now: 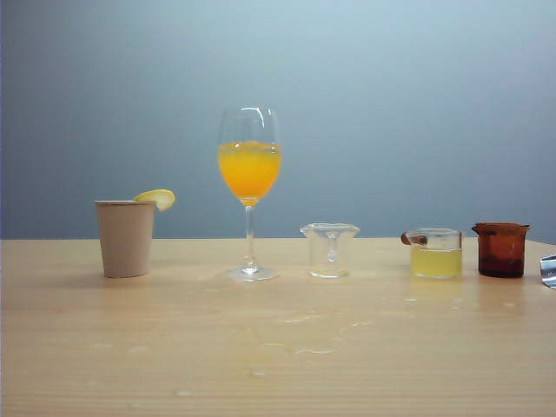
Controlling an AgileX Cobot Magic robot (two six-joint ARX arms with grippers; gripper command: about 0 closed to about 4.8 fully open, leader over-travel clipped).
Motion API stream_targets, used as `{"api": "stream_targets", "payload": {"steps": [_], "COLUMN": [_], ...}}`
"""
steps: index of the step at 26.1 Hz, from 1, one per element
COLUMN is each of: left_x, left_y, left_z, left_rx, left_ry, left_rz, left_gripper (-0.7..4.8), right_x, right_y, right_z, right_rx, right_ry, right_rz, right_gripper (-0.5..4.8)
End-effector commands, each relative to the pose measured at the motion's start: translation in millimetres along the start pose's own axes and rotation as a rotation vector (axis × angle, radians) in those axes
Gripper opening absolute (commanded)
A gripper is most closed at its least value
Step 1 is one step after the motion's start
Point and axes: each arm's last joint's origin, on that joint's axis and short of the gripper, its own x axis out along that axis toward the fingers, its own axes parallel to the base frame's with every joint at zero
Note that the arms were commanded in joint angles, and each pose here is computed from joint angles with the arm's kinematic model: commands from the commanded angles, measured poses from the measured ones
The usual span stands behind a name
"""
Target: Pick up the third measuring cup from the left, pour the pineapple juice inside into the goblet, and finally put the measuring cup back in its original place.
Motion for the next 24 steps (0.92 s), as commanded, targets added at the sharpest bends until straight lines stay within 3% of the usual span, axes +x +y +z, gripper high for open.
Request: {"api": "stream_targets", "payload": {"steps": [1, 7, 13, 18, 24], "left_x": [0, 34, 82, 105, 105], "left_y": [-2.0, -9.6, -27.0, -60.5, -100.7], "left_z": [28, 95, 137, 148, 140], "left_rx": [-0.005, -0.004, -0.034, -0.043, -0.036], "left_ry": [-0.017, 0.029, 0.091, 0.164, 0.294], "left_rz": [0.003, -0.011, -0.206, -0.372, -0.559], "left_gripper": [-0.05, -0.05, -0.05, -0.05, -0.05], "right_x": [4, 28, 51, 65, 77], "right_y": [1, 8, 24, 47, 73], "right_z": [26, 72, 84, 74, 59], "right_rx": [0.006, 0.004, 0.021, 0.025, 0.012], "right_ry": [-0.018, 0.008, -0.005, 0.061, 0.134], "right_rz": [0.001, 0.090, 0.188, 0.255, 0.308], "right_gripper": [-0.06, -0.06, -0.06, -0.06, -0.06]}}
